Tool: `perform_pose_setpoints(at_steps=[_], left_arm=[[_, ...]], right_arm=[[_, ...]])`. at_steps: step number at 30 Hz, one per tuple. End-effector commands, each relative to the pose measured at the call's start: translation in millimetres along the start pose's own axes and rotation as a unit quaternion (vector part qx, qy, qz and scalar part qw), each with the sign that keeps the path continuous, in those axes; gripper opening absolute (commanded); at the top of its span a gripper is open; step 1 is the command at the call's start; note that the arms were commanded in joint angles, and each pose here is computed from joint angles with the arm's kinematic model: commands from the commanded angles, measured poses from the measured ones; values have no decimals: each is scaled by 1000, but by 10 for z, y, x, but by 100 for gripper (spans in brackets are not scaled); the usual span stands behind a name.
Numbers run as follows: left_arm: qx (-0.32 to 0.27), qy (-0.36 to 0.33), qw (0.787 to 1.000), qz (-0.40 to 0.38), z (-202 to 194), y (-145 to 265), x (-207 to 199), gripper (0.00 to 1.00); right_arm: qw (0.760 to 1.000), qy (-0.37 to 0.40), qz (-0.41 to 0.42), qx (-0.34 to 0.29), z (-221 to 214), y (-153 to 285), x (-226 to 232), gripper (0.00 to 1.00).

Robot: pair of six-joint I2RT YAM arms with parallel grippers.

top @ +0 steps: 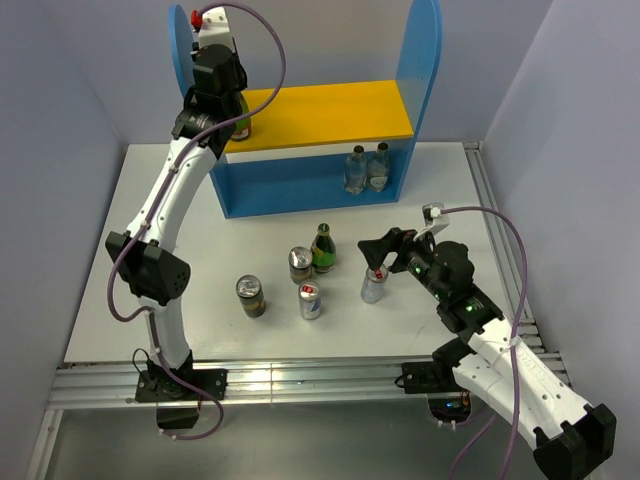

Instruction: Place and organize the beverage onto the shelf

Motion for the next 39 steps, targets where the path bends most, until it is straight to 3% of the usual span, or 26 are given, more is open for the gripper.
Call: perform_pose_setpoints(at_steps=[1,4,7,9,10,13,17,25,39], left_arm=[[-82,41,996,1,511,-9,-9,0],[-79,33,996,9,420,-79,3,0],[-78,22,997,8,354,-130,0,13],[-77,14,997,12,315,-147,11,30],[-79,15,997,13,319,-147,15,47],[-79,11,997,14,299,-143,26,62],[-78,13,997,13,311,-98,46,98],[-67,35,997,-2,465,158,71,99],[-53,47,997,-40,879,1010,19,99]], right_arm=[[1000,-1,5,-20,84,-20,34,97],[1000,-1,5,-17,72,-33,33,97],[1000,-2,5,-16,65,-46,32,97],[1000,-2,5,-14,54,-54,29,97],[1000,-2,4,-14,52,-56,25,97],[1000,-1,5,-13,53,-61,30,97],[1000,-1,3,-14,59,-58,26,97],[1000,-1,4,-13,59,-62,27,97],[1000,-2,6,-14,56,-58,32,97]])
Point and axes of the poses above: each gripper's point midway between its finger pads, its own y axis back along the fingers, its own x axis along the line the jaws close on, z = x × y, the point moved 3 cm from there along y, back along the fingers, and after that the axes turned 6 degrees about y, right-handed, at the moved point
